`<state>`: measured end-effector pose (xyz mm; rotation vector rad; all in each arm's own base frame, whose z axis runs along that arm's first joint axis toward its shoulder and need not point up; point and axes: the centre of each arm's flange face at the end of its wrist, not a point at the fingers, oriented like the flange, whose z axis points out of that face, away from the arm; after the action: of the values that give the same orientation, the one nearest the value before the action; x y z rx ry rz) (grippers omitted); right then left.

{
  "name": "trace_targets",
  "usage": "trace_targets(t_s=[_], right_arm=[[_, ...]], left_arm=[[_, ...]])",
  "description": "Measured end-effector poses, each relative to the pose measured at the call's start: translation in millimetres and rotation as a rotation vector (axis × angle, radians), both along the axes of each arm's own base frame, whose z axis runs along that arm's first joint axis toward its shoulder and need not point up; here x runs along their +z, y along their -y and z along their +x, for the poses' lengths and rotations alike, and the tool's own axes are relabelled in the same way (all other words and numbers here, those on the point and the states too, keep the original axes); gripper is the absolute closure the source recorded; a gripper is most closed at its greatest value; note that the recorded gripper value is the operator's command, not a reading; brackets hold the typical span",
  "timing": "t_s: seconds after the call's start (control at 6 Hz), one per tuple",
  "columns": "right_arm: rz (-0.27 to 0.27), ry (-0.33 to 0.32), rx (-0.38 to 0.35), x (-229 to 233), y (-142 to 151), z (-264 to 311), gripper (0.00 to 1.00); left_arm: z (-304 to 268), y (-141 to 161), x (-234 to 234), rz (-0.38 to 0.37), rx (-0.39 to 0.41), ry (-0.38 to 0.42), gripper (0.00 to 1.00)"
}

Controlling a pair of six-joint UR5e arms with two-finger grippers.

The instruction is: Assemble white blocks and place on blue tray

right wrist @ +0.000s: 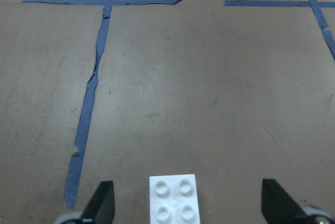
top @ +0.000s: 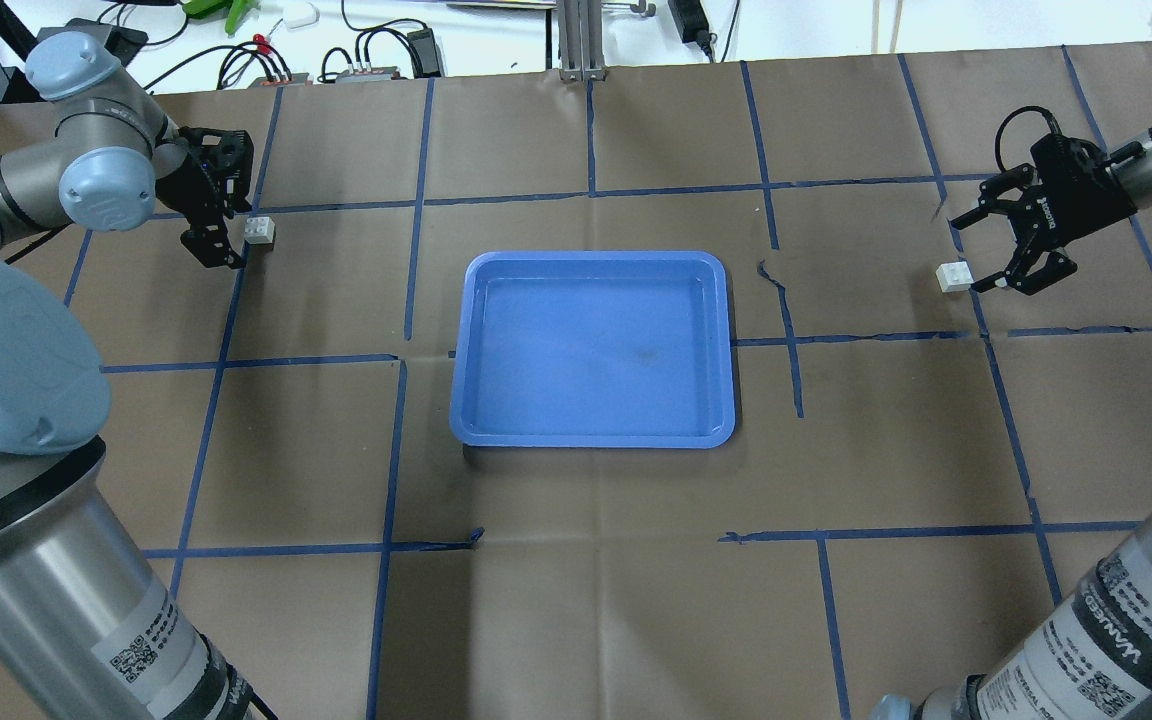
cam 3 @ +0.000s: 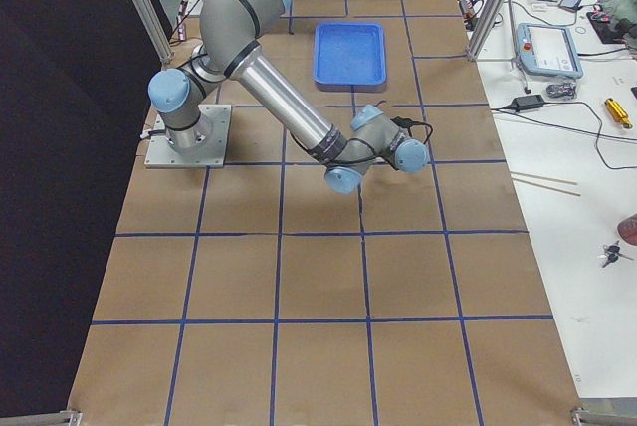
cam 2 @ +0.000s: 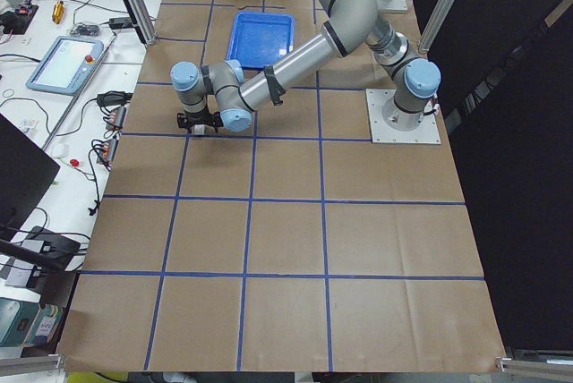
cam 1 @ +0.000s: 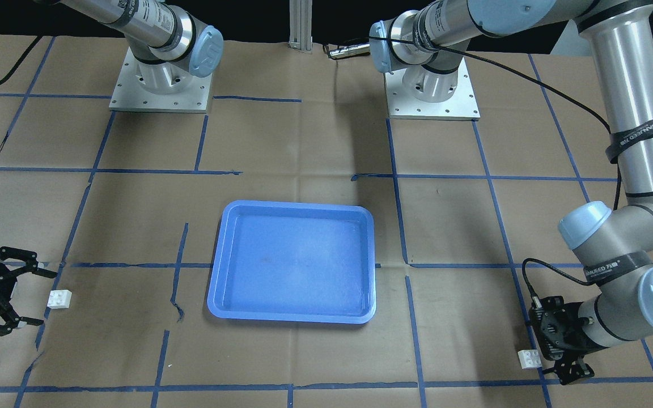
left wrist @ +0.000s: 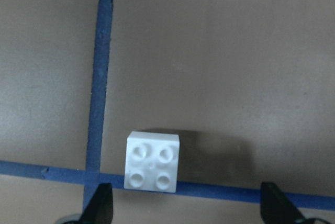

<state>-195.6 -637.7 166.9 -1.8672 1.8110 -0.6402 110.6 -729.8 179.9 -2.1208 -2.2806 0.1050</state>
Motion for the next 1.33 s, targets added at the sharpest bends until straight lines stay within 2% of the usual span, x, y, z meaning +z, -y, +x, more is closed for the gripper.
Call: trace_targets(t_s=[0.17,0.33,0.5,0.67,1.17,1.33], right_arm=[[0.017,0.014,-0.008,-10,-9,-3,0.00],[0.019,0.017,-0.012,-17,-14,-4,0.00],[-0.001,0.007,-0.007,-20,-15,-4,0.01],[-0.016,0.001,-0.001,-21,-15,-5,0.06],[-0.019,0.001,0.004,-24,-17,-4,0.43],[-0.018,0.001,0.005,-24,-17,-3,0.53]], left_arm=[[0,2,-4,0.003,-0.008,-0.002,0.19],[0,2,-8,0.006,-0.011,-0.005,0.50],[0,3,-10,0.007,-0.011,-0.007,0.79],[0,4,-8,0.003,-0.012,-0.010,0.84],[-10,0,17,-0.015,-0.003,-0.010,0.83],[-38,-3,35,-0.021,0.001,-0.009,0.83]])
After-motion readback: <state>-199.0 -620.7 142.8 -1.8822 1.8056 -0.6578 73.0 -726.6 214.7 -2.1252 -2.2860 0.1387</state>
